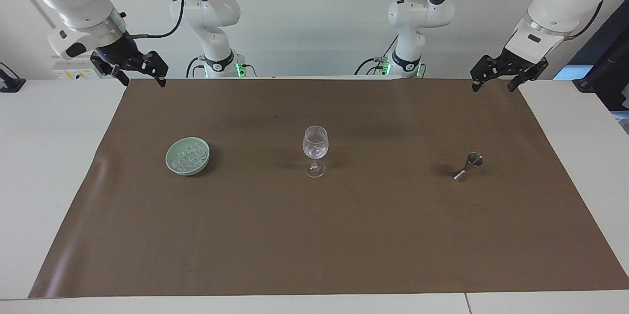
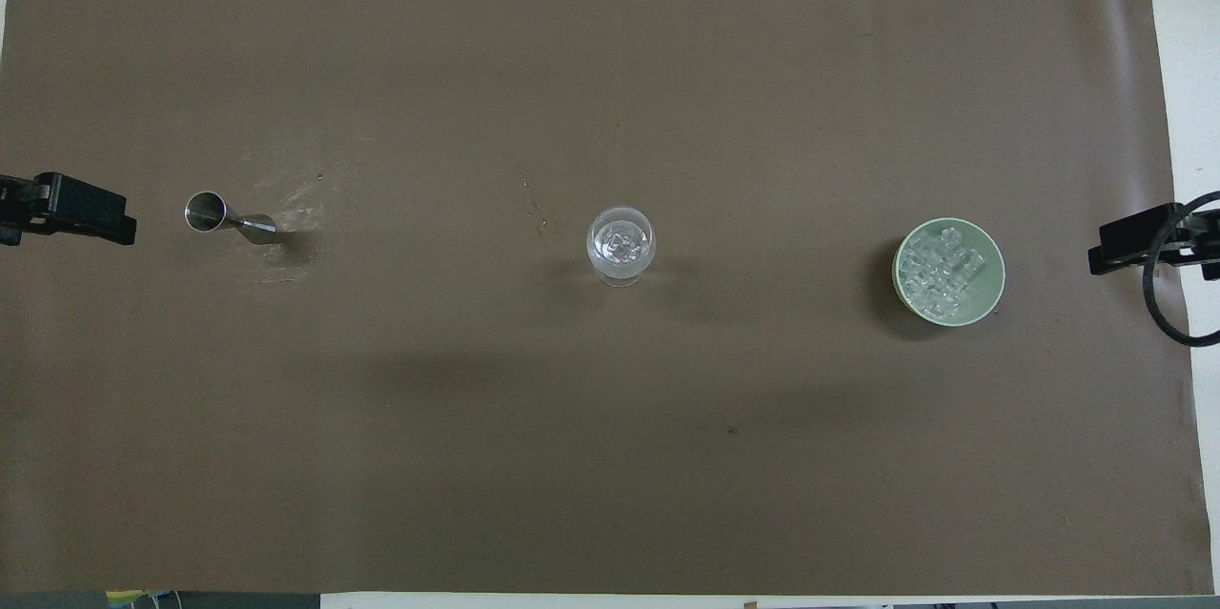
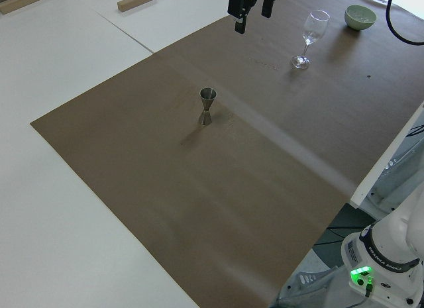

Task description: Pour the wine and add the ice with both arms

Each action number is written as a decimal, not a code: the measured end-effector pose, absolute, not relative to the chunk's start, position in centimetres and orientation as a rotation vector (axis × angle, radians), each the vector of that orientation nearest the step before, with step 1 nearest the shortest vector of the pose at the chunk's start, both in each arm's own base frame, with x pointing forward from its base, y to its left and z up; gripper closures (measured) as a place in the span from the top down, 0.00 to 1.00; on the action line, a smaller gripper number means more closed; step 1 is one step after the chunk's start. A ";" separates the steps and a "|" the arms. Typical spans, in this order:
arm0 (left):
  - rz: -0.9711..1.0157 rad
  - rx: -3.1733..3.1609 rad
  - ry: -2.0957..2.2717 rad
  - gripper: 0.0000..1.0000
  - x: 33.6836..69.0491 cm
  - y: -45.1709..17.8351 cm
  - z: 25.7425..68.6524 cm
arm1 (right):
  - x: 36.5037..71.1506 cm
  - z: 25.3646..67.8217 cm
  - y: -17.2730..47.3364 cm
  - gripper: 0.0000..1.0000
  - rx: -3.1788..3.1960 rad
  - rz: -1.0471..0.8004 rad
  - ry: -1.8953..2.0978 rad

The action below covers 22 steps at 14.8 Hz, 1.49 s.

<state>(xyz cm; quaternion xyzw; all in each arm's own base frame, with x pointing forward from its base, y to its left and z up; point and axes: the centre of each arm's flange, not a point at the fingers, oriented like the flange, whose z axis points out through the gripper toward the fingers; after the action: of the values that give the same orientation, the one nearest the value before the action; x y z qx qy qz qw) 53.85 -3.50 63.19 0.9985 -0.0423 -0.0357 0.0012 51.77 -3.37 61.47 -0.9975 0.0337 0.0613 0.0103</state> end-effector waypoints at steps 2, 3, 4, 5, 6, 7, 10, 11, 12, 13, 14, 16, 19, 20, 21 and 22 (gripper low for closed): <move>-0.112 3.134 -0.133 1.00 53.9 -3.5 63.2 | 51.8 61.4 -3.6 1.00 -3.113 0.190 0.082; -0.112 3.134 -0.133 1.00 53.9 -3.5 63.2 | 51.8 61.3 -3.8 1.00 -3.112 0.190 0.078; -0.112 3.134 -0.133 1.00 53.9 -3.5 63.2 | 51.8 61.2 -4.0 1.00 -3.112 0.193 0.077; -0.112 3.134 -0.133 1.00 53.9 -3.5 63.2 | 51.9 60.9 -4.0 1.00 -3.111 0.201 0.077; -0.112 3.134 -0.133 1.00 53.9 -3.5 63.2 | 52.1 60.7 -3.9 1.00 -3.111 0.206 0.075; -0.112 3.134 -0.133 1.00 53.9 -3.5 63.2 | 52.2 60.6 -3.8 1.00 -3.112 0.204 0.071; -0.112 3.134 -0.133 1.00 53.9 -3.5 63.2 | 52.7 60.3 -3.6 1.00 -3.112 0.213 0.066; -0.112 3.134 -0.133 1.00 53.9 -3.5 63.2 | 52.8 60.1 -3.6 1.00 -3.112 0.216 0.066; -0.112 3.134 -0.133 1.00 53.9 -3.5 63.2 | 52.9 60.1 -3.6 1.00 -3.112 0.217 0.065; -0.112 3.134 -0.133 1.00 53.9 -3.5 63.2 | 53.0 60.2 -3.5 1.00 -3.113 0.216 0.063; -0.112 3.134 -0.133 1.00 53.9 -3.5 63.2 | 53.0 60.3 -3.4 1.00 -3.113 0.210 0.060; -0.112 3.134 -0.133 1.00 53.9 -3.5 63.2 | 53.1 60.6 -3.3 1.00 -3.115 0.197 0.055; -0.112 3.134 -0.133 1.00 53.9 -3.5 63.2 | 53.3 60.9 -3.2 1.00 -3.118 0.163 0.054; -0.112 3.134 -0.133 1.00 53.9 -3.5 63.2 | 53.4 60.9 -3.2 1.00 -3.119 0.154 0.054; -0.112 3.134 -0.133 1.00 53.9 -3.5 63.2 | 53.4 60.9 -3.2 1.00 -3.119 0.152 0.053; -0.112 3.134 -0.133 1.00 53.9 -3.5 63.2 | 53.4 60.9 -3.1 1.00 -3.119 0.149 0.051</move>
<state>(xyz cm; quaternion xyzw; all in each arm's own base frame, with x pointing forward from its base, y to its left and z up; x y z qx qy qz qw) 53.85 -3.50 63.19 0.9985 -0.0423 -0.0357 0.0012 53.40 -3.14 60.94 -0.9987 0.0164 0.0478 0.0091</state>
